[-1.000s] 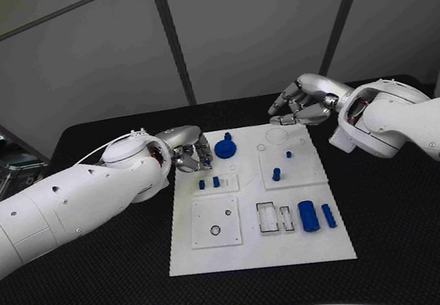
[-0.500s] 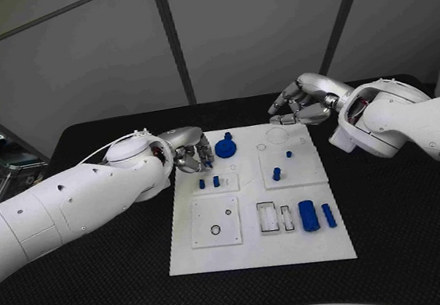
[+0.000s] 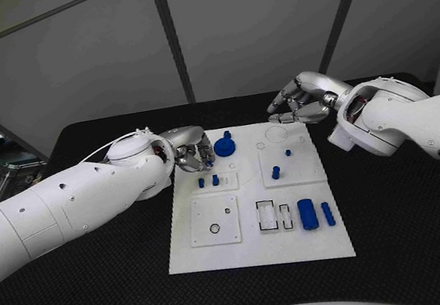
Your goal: Assemble the parts on the task board
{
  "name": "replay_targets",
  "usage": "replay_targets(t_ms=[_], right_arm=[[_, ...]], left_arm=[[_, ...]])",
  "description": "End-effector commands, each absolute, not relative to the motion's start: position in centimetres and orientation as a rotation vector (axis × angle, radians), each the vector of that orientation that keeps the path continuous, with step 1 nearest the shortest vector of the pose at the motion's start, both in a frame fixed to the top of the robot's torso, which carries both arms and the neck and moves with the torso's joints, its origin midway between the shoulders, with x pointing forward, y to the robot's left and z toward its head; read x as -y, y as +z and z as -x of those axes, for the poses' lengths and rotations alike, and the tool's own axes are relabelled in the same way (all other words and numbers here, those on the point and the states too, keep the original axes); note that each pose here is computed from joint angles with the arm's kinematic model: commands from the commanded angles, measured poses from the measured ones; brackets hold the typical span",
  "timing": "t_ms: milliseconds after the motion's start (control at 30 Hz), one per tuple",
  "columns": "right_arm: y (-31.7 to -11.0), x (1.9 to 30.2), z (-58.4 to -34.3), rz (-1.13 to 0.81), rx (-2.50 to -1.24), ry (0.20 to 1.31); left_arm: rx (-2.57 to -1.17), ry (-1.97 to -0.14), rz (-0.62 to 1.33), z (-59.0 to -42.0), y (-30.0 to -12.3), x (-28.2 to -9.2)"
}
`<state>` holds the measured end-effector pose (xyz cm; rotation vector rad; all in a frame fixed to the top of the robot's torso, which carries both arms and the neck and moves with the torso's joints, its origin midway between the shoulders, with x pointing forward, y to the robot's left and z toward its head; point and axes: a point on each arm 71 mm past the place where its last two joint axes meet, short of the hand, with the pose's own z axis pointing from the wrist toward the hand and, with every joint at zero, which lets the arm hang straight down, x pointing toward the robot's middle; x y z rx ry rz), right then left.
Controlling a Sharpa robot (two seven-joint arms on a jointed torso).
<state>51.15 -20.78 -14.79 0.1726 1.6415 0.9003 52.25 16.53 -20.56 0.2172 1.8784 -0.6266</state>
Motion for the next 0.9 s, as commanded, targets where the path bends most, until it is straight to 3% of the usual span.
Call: replay_targets(t_ms=[33, 900], right_arm=[[-14.63, 20.63, -51.12, -0.164, -1.637, 0.912], [-14.61, 20.84, -51.16, -0.168, -1.634, 0.907]], left_arm=[[-1.891, -0.621, -0.227, -52.26, -20.62, -16.39], [-1.934, -0.574, -0.213, -52.33, -20.97, -16.55]])
